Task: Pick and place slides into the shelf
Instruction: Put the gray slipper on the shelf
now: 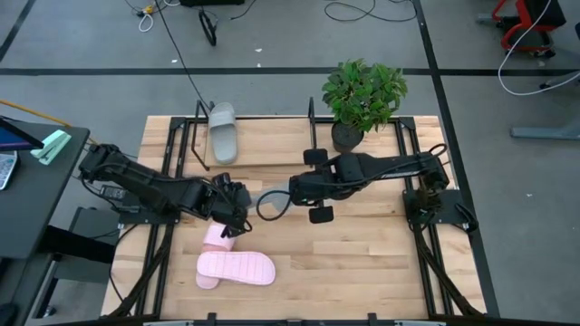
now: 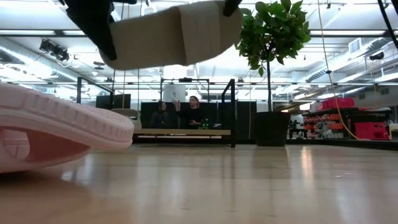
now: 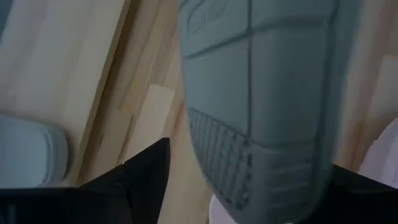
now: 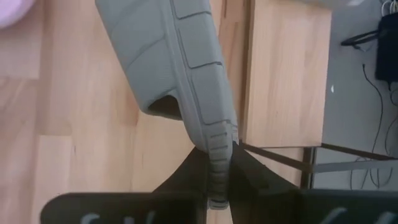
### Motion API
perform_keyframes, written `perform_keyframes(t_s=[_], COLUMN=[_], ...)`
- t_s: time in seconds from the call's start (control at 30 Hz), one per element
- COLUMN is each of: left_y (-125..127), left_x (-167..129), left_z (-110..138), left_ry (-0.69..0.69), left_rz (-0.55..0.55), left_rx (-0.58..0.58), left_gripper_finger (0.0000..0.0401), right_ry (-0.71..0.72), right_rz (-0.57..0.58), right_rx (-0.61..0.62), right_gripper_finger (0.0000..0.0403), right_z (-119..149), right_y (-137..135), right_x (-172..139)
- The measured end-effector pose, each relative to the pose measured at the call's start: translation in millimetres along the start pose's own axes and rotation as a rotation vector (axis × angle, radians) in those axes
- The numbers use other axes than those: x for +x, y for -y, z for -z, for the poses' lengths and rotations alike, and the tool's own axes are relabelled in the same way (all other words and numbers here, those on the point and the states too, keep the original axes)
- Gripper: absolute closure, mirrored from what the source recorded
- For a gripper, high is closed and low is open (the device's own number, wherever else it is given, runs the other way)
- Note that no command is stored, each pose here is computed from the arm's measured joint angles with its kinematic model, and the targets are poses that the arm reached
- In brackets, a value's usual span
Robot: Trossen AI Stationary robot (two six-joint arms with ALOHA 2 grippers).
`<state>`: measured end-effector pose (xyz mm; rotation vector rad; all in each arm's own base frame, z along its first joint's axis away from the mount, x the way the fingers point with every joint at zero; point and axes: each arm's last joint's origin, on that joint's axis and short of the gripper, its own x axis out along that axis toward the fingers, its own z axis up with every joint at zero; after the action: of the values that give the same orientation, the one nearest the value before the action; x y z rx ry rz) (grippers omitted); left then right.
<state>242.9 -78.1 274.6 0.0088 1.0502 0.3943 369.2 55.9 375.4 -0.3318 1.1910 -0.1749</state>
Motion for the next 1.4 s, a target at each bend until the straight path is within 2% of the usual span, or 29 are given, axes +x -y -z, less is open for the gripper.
perform_keyframes(t_s=[0.27,0.53,0.67,0.9,1.07,1.27,1.4], left_y=[14,31,41,49,48,49,48], left_x=[-15,-34,-44,-51,-44,-41,-41], left_z=[8,20,29,40,50,57,57], left_ry=[0.243,0.459,0.553,0.604,0.669,0.788,0.816], left_rz=[-0.238,-0.343,-0.347,-0.3,-0.34,-0.39,-0.406], left_rx=[0.018,0.007,0.006,-0.061,-0.101,-0.145,-0.153], left_gripper_finger=[0.0148,0.0168,0.0178,0.019,0.0197,0.0205,0.0209], right_ry=[0.088,0.101,0.101,0.134,0.195,0.206,0.202], right_rz=[-0.006,-0.013,-0.014,0.022,0.029,0.026,0.023], right_rx=[0.041,0.035,0.028,0.04,0.067,0.089,0.096], right_gripper_finger=[0.0369,0.037,0.037,0.037,0.037,0.037,0.037], right_z=[-4,-4,-4,3,6,9,10], right_y=[7,5,5,12,18,20,20], right_x=[-23,-27,-27,-43,-56,-61,-61])
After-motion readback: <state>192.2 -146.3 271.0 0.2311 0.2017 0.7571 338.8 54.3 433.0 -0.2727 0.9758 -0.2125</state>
